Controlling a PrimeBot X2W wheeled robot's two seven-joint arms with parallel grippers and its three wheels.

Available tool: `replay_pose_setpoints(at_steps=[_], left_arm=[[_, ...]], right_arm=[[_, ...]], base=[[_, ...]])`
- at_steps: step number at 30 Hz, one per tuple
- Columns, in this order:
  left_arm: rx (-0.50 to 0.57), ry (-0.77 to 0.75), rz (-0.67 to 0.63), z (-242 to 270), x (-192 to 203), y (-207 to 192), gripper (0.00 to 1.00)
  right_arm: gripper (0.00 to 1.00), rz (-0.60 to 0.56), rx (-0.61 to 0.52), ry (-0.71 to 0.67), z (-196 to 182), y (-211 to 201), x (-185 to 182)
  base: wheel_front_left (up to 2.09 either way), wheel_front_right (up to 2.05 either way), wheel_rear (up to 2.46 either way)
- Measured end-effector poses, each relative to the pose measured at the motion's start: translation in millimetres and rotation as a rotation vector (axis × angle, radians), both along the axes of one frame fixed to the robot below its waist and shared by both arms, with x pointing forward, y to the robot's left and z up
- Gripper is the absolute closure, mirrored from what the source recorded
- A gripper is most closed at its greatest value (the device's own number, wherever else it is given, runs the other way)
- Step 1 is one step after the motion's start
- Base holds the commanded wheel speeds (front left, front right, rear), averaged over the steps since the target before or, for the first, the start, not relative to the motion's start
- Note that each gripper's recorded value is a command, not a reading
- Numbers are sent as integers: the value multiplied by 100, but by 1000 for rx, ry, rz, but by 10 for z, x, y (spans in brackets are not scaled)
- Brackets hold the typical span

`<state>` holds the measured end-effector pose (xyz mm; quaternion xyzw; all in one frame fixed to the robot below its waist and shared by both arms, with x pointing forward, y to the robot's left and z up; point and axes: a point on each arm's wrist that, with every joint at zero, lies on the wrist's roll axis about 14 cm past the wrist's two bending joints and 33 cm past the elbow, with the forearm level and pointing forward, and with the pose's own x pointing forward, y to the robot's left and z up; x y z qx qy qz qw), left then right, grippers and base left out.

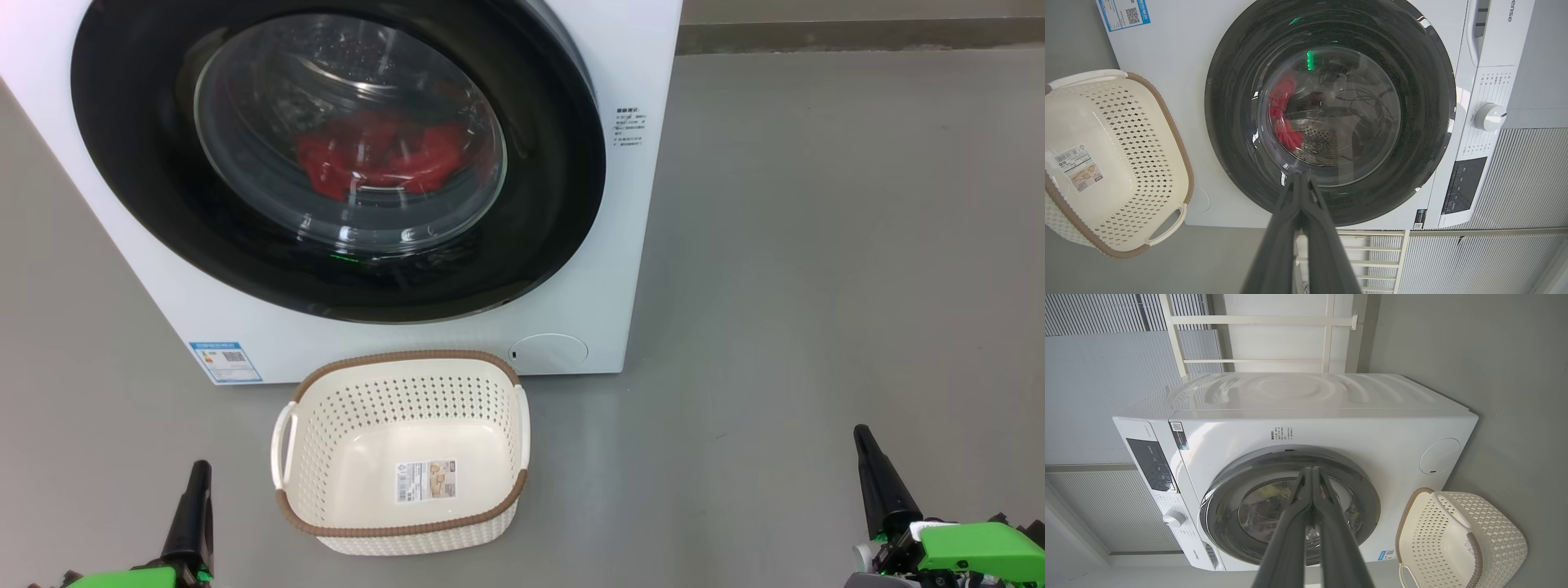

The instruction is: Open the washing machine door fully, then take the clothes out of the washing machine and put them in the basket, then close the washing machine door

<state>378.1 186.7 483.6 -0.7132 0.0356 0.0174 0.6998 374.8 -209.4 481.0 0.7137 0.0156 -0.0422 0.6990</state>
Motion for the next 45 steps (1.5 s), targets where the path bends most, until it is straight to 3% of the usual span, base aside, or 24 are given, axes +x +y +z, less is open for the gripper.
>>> replay_pose_setpoints(at_steps=[45], left_arm=[[0,0,0,0,0,0,100]], right_arm=[[100,0,0,0,0,0,0]], base=[[0,0,0]])
